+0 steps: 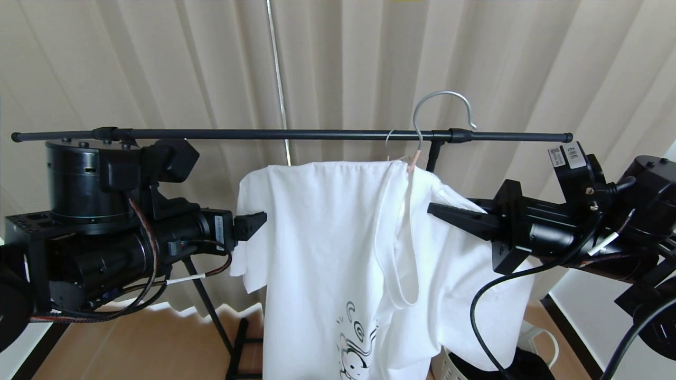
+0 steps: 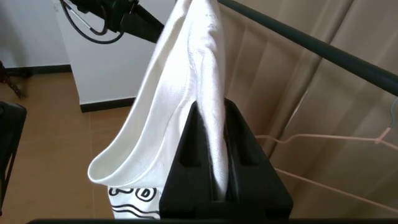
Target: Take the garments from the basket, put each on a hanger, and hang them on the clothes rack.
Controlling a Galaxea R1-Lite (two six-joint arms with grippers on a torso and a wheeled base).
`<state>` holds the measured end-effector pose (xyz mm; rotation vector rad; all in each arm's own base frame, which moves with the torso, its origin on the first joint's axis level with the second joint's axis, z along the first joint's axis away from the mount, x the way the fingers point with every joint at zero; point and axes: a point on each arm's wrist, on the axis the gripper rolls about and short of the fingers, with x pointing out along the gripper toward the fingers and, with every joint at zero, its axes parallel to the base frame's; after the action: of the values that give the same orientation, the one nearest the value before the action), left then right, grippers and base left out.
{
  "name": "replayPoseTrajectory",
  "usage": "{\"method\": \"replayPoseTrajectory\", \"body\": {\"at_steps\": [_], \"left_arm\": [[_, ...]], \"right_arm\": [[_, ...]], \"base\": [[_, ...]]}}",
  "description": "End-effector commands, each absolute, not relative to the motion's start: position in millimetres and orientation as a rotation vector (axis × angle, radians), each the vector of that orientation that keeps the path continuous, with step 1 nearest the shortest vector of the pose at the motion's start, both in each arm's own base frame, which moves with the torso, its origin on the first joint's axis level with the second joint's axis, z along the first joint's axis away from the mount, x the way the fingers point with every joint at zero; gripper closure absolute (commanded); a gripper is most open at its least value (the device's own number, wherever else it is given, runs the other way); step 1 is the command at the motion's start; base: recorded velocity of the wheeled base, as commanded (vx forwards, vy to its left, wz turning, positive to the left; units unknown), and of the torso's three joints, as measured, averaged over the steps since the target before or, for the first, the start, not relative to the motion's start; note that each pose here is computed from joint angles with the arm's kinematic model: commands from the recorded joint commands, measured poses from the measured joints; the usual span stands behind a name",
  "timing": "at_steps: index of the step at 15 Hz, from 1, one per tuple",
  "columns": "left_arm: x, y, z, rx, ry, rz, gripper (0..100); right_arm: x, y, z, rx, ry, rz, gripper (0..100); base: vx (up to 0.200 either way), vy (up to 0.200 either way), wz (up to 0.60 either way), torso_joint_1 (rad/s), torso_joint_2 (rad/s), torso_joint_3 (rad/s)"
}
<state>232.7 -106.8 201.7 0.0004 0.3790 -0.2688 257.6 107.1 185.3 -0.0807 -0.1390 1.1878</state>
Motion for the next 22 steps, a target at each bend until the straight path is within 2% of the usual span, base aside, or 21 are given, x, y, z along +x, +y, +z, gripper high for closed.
{"method": "replayPoseTrajectory", "body": {"at_steps": [1, 16, 17, 22], "left_arm": [[236.7, -107.7, 192.3, 0.008, 0.413, -0.261, 0], [260.1, -93.0, 171.5, -0.011, 0.431, -0.173, 0], [260.3, -93.1, 170.9, -0.011, 0.426, -0.174, 100], [256.1, -93.8, 172.0, -0.014, 0.422, -0.181, 100]], "right_arm": [[256.0, 105.7, 188.1, -0.083, -0.149, 1.186, 100], [251.7, 104.2, 191.6, -0.086, -0.160, 1.185, 100], [251.8, 104.2, 190.8, -0.085, -0.157, 1.185, 100], [252.9, 104.6, 190.3, -0.085, -0.155, 1.185, 100]], "base": [[0.000, 0.000, 0.00, 0.000, 0.00, 0.000], [0.000, 0.000, 0.00, 0.000, 0.00, 0.000], [0.000, 0.000, 0.00, 0.000, 0.00, 0.000], [0.000, 0.000, 0.00, 0.000, 0.00, 0.000]]}}
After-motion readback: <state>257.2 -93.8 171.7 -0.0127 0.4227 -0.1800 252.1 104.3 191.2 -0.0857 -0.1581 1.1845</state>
